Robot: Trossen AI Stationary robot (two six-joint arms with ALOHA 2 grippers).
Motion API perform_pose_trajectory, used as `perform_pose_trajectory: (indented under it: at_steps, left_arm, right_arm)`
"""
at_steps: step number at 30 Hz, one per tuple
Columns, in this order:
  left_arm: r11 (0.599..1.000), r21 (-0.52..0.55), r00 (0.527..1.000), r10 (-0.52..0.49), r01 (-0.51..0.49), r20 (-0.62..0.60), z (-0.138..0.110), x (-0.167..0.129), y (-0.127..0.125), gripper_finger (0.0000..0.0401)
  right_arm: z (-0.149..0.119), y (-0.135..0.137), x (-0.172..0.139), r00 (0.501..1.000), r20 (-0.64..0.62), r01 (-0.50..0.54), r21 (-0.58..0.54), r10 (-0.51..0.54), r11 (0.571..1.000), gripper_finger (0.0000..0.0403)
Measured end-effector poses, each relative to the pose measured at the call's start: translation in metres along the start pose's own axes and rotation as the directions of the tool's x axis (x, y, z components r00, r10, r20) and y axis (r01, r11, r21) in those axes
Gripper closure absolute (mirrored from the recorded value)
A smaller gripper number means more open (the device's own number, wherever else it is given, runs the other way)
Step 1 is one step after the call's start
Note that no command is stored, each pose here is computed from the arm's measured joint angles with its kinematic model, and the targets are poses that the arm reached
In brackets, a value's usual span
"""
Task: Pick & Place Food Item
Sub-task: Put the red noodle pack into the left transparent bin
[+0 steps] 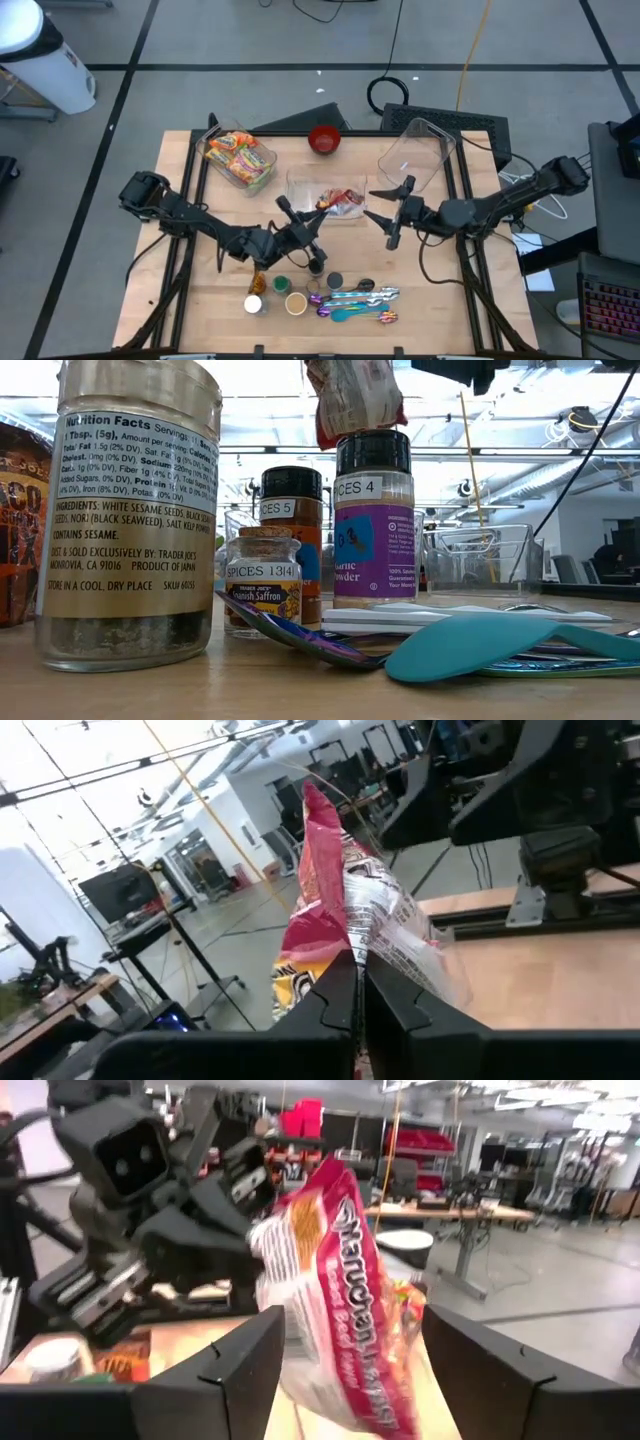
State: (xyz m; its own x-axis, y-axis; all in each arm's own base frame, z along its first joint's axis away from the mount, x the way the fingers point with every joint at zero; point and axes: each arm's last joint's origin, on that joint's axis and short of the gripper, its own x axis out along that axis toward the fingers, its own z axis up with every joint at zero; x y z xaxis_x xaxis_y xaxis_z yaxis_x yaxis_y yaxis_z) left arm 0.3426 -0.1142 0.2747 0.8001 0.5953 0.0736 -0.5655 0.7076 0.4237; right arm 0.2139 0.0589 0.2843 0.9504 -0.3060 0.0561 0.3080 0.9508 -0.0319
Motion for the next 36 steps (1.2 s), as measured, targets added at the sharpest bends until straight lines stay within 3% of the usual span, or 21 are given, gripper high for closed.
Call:
perform_pose_trajectory:
  at_steps: [10,18,22,27,31,36]
  left_arm:
    - [0.988,-0.134,0.995,-0.088,0.082,-0.036,-0.007,-0.015,0.038,0.0396]
    - [0.969,-0.245,0.998,-0.046,0.032,-0.051,-0.045,-0.039,0.089,0.0398]
    - [0.964,-0.238,0.989,0.093,-0.118,-0.116,-0.066,-0.049,0.112,0.0397]
    - [0.941,-0.121,0.936,0.288,-0.315,-0.202,-0.082,-0.063,0.130,0.0396]
    - [0.893,0.038,0.855,0.441,-0.448,-0.272,-0.091,-0.069,0.142,0.0398]
    - [0.823,0.139,0.759,0.563,-0.551,-0.327,-0.115,-0.068,0.156,0.0398]
  right_arm:
    - [-0.006,-0.001,-0.002,0.998,-0.068,-0.004,0.012,0.005,1.000,0.0190]
    - [-0.006,-0.001,-0.002,0.998,-0.066,-0.004,0.014,0.005,1.000,0.0191]
    - [-0.006,-0.001,-0.002,0.998,-0.065,-0.004,0.014,0.005,1.000,0.0190]
    - [-0.006,-0.001,-0.002,0.998,-0.065,-0.003,0.022,0.005,1.000,0.0190]
    - [-0.006,-0.001,-0.002,0.998,-0.064,-0.003,0.022,0.004,1.000,0.0191]
    - [-0.006,-0.001,-0.002,0.998,-0.065,-0.003,0.022,0.004,1.000,0.0190]
